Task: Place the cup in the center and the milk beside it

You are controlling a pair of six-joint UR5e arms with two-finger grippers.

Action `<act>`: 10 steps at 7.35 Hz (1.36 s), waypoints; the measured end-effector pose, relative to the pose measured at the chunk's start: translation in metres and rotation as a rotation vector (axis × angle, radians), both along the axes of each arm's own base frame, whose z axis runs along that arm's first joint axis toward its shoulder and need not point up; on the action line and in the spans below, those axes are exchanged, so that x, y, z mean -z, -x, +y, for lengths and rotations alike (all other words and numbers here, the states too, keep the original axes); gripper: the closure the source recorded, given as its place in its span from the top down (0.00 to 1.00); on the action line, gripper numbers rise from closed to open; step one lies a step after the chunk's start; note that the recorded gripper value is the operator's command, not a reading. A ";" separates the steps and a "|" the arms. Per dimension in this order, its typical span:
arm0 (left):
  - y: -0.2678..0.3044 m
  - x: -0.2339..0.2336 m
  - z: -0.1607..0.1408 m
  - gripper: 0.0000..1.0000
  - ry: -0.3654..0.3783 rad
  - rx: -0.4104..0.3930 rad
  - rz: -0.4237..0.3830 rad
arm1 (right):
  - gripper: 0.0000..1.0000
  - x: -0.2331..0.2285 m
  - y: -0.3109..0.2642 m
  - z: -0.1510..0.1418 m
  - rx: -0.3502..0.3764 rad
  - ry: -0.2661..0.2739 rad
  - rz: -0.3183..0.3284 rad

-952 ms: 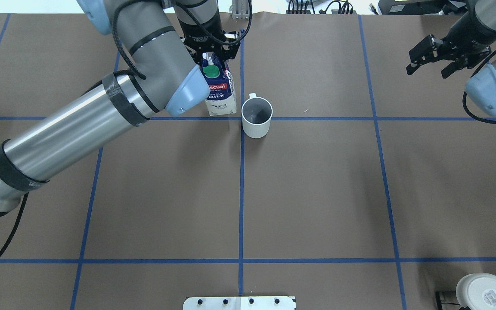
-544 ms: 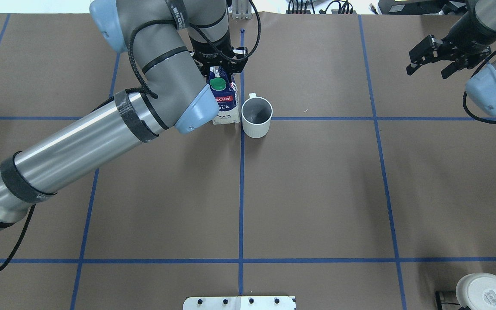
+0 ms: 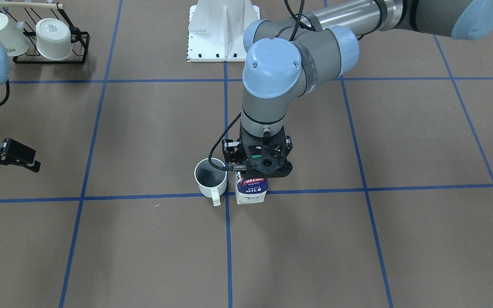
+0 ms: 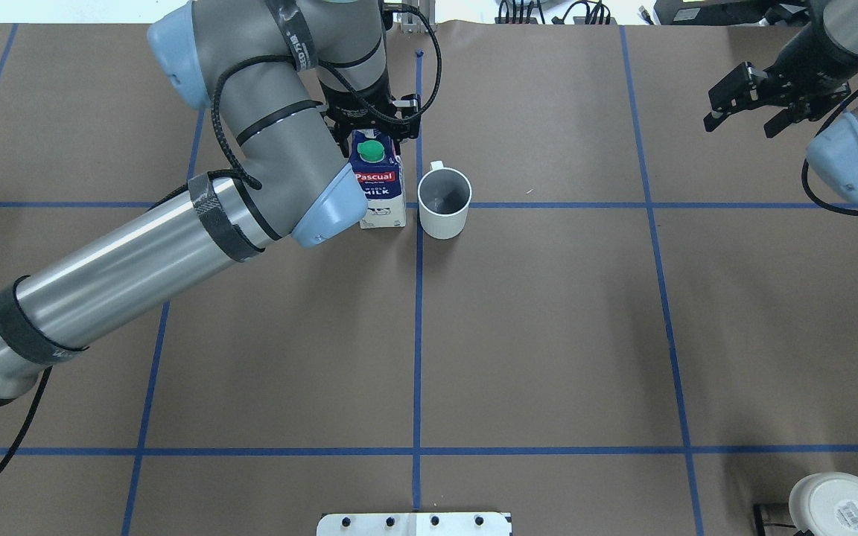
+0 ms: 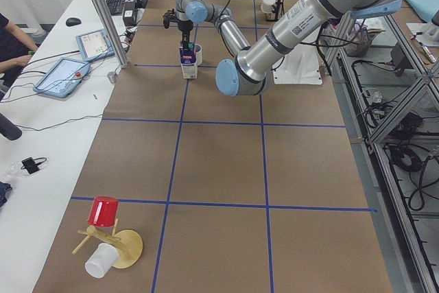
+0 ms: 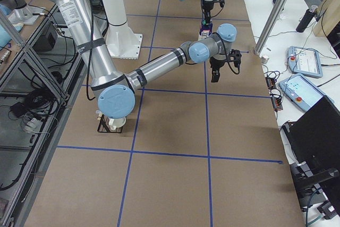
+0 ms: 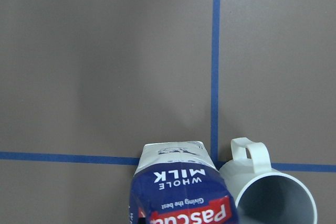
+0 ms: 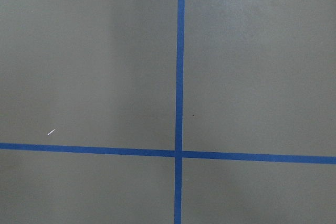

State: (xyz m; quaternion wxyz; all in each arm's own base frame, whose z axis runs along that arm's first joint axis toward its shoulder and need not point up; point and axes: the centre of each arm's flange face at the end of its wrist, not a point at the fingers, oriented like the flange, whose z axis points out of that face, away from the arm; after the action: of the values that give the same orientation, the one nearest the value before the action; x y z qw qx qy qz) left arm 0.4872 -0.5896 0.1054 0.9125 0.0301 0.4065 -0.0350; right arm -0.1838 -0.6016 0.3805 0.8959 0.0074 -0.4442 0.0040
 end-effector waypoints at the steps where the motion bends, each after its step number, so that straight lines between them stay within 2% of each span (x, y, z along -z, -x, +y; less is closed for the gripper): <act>1: 0.007 0.008 0.007 0.98 -0.008 -0.007 0.002 | 1.00 0.001 0.000 0.000 0.001 -0.001 -0.001; 3: 0.043 0.026 0.014 0.98 -0.042 -0.017 -0.005 | 1.00 -0.001 -0.001 0.001 -0.002 0.003 -0.002; 4: 0.083 0.020 0.012 0.98 -0.064 -0.006 -0.018 | 1.00 -0.009 -0.003 0.001 -0.006 0.012 0.006; 6: 0.180 -0.055 0.034 0.98 -0.120 0.013 -0.047 | 1.00 -0.028 -0.015 0.001 0.003 0.003 0.023; 8: 0.261 -0.141 0.046 0.98 -0.083 0.074 -0.079 | 1.00 -0.061 -0.022 -0.014 0.017 0.011 0.072; 10: 0.303 -0.237 0.042 0.98 -0.056 0.131 -0.089 | 1.00 -0.104 -0.068 -0.024 -0.030 0.032 0.137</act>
State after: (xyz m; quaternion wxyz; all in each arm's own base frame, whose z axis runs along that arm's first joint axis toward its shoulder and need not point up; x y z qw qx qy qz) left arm 0.1839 -0.5475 0.3423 0.9243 0.0838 0.3633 -0.0818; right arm -0.1160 -0.6254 0.4847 0.9240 0.0000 -0.3816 0.0239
